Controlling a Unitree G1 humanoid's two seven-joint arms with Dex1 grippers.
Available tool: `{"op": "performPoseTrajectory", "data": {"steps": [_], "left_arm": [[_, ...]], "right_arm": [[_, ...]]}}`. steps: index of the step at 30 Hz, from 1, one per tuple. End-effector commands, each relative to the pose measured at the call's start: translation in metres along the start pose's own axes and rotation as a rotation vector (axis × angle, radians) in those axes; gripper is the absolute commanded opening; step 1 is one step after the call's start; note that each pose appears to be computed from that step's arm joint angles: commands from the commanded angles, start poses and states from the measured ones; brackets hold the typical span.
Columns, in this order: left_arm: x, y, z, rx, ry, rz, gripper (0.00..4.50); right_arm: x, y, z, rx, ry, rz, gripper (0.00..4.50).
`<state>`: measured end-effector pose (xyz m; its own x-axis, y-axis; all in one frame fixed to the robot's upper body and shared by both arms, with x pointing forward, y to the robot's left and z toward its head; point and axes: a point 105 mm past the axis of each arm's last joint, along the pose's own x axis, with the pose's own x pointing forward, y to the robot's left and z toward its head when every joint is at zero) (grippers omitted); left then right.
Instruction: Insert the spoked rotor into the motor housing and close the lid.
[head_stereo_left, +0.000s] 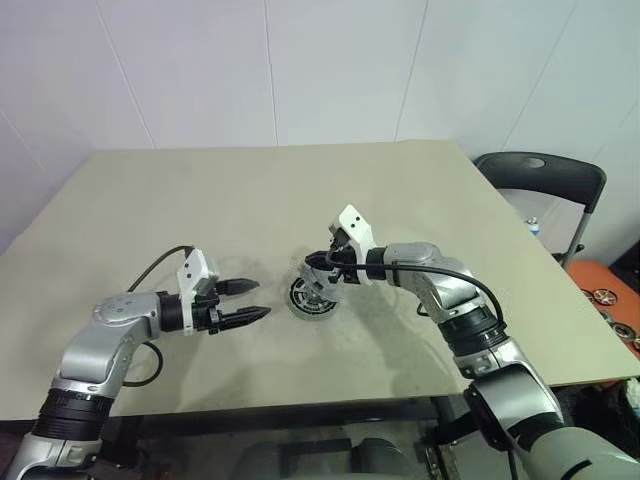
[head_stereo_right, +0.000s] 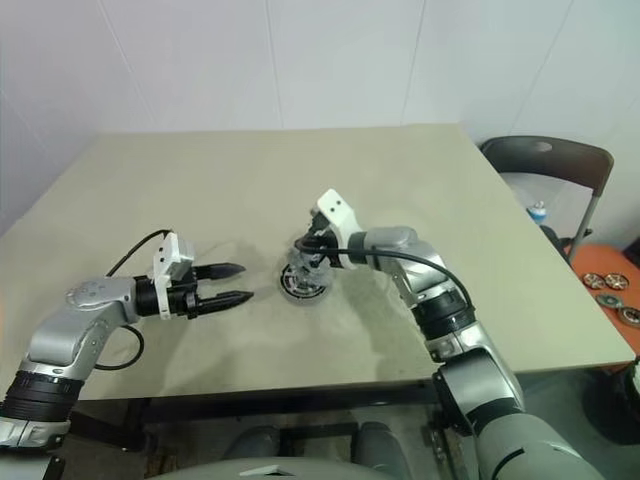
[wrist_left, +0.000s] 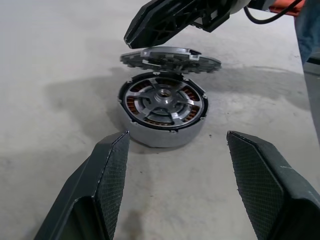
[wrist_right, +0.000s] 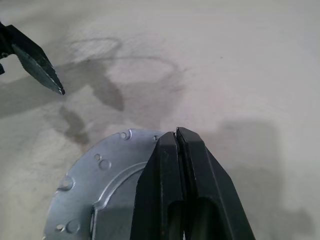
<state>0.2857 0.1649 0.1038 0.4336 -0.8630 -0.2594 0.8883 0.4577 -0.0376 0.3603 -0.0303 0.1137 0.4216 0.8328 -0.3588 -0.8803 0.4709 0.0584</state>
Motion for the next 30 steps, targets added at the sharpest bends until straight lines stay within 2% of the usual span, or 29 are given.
{"op": "performPoseTrajectory", "data": {"steps": [1, 8, 14, 22, 24, 30], "left_arm": [[-0.003, -0.001, 0.012, 0.041, -0.027, 0.006, 3.32], [-0.004, 0.000, 0.011, 0.037, -0.026, 0.014, 3.32], [-0.005, 0.000, 0.012, 0.040, -0.027, 0.018, 3.32], [-0.008, -0.003, 0.008, 0.030, -0.024, 0.025, 3.32], [-0.008, -0.003, 0.008, 0.028, -0.026, 0.027, 3.32], [-0.005, -0.002, 0.009, 0.027, -0.035, 0.026, 3.32]], "right_arm": [[0.008, 0.009, 0.015, -0.037, -0.045, 0.027, 0.04], [0.044, 0.010, -0.012, 0.012, 0.014, -0.016, 0.04], [0.074, 0.013, -0.016, 0.056, 0.009, -0.065, 0.04], [0.077, 0.013, -0.015, 0.026, -0.002, -0.052, 0.04], [0.074, 0.010, -0.007, 0.057, -0.044, -0.047, 0.04], [0.062, 0.012, 0.042, 0.158, -0.260, 0.037, 0.04]]}}
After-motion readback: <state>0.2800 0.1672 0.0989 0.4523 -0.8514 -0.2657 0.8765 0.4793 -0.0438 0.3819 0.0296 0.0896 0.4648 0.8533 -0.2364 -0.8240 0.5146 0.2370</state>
